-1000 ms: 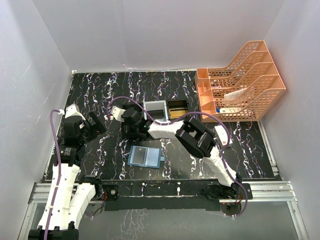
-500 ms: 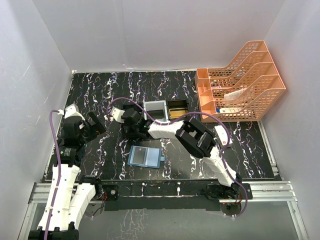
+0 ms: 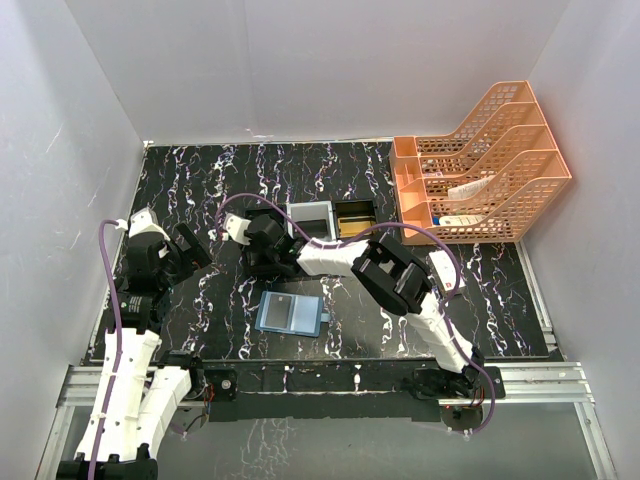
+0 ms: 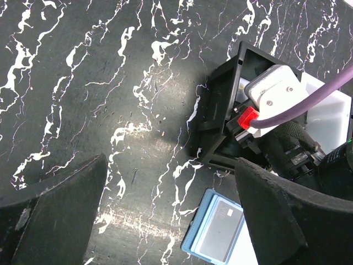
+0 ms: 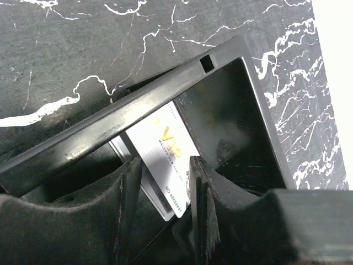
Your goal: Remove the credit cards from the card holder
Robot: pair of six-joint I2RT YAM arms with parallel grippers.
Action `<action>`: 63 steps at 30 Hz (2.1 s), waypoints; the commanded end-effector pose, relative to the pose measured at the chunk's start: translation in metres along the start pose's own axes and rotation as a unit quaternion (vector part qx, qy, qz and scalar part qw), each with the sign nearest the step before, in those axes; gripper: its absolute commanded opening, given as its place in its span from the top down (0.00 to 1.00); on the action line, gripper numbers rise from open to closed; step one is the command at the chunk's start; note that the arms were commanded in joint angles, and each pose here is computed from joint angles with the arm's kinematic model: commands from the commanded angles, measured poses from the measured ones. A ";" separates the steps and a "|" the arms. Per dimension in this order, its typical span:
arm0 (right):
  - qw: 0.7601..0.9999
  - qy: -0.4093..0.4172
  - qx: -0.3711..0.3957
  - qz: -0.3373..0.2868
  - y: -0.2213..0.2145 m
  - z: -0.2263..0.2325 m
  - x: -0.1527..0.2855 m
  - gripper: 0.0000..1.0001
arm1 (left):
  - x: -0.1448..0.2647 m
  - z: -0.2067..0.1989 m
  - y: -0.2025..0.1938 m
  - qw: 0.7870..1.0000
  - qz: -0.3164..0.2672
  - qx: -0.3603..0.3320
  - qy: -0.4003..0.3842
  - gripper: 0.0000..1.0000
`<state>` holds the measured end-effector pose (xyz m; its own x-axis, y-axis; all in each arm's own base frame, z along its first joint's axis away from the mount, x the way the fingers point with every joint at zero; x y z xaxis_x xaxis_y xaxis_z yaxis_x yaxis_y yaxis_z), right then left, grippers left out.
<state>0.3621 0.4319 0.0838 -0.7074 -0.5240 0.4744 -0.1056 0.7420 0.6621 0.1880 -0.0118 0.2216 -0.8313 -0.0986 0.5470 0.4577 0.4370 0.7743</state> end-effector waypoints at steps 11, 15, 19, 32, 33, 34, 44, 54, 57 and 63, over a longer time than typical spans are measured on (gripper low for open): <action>0.989 0.001 -0.096 -0.114 0.067 -0.042 0.040 0.55 | 0.002 0.001 0.003 1.000 -0.005 -0.004 0.002 0.01; 0.974 -0.031 -0.161 -0.156 0.076 -0.059 0.072 0.48 | 0.002 0.001 0.002 1.000 -0.004 -0.005 -0.001 0.01; 0.942 -0.099 -0.262 -0.186 0.072 -0.080 0.109 0.45 | -0.001 -0.002 0.000 1.000 0.005 -0.006 -0.009 0.01; 0.790 0.076 -0.597 -0.118 0.028 0.001 0.192 0.48 | -0.018 -0.021 -0.018 0.992 0.067 -0.031 -0.100 0.01; 0.792 0.069 -0.596 -0.109 0.023 0.010 0.194 0.48 | -0.020 -0.026 -0.020 0.989 0.075 -0.035 -0.122 0.01; 0.793 0.057 -0.600 -0.092 0.016 0.017 0.195 0.48 | -0.022 -0.030 -0.023 0.985 0.087 -0.039 -0.144 0.01; 0.782 -0.012 -0.623 0.017 -0.010 0.059 0.188 0.47 | -0.036 -0.041 -0.036 0.971 0.141 -0.044 -0.188 0.01; 0.807 -0.062 -0.577 0.105 -0.018 0.093 0.157 0.47 | -0.037 -0.035 -0.034 0.977 0.132 -0.042 -0.161 0.01; 0.816 -0.082 -0.562 0.110 -0.016 0.094 0.156 0.48 | -0.037 -0.036 -0.033 0.978 0.131 -0.042 -0.160 0.01; 0.823 -0.092 -0.548 0.114 -0.008 0.098 0.157 0.50 | -0.037 -0.036 -0.033 0.977 0.131 -0.041 -0.161 0.01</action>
<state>0.1783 0.3767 0.0823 -0.6779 -0.3174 0.6631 0.7076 -0.0372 0.7057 0.2144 -0.0557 0.1801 -0.7135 0.3014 0.6326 0.7003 0.3357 0.6300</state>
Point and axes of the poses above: each gripper's point midway between its finger pads, its own x axis back along the fingers, its own z axis along the line the jaws close on, y = z × x, the point moved 6 cm from there along x, back along the fingers, and after that the axes turned 1 degree about -x, right-handed, at the moved point
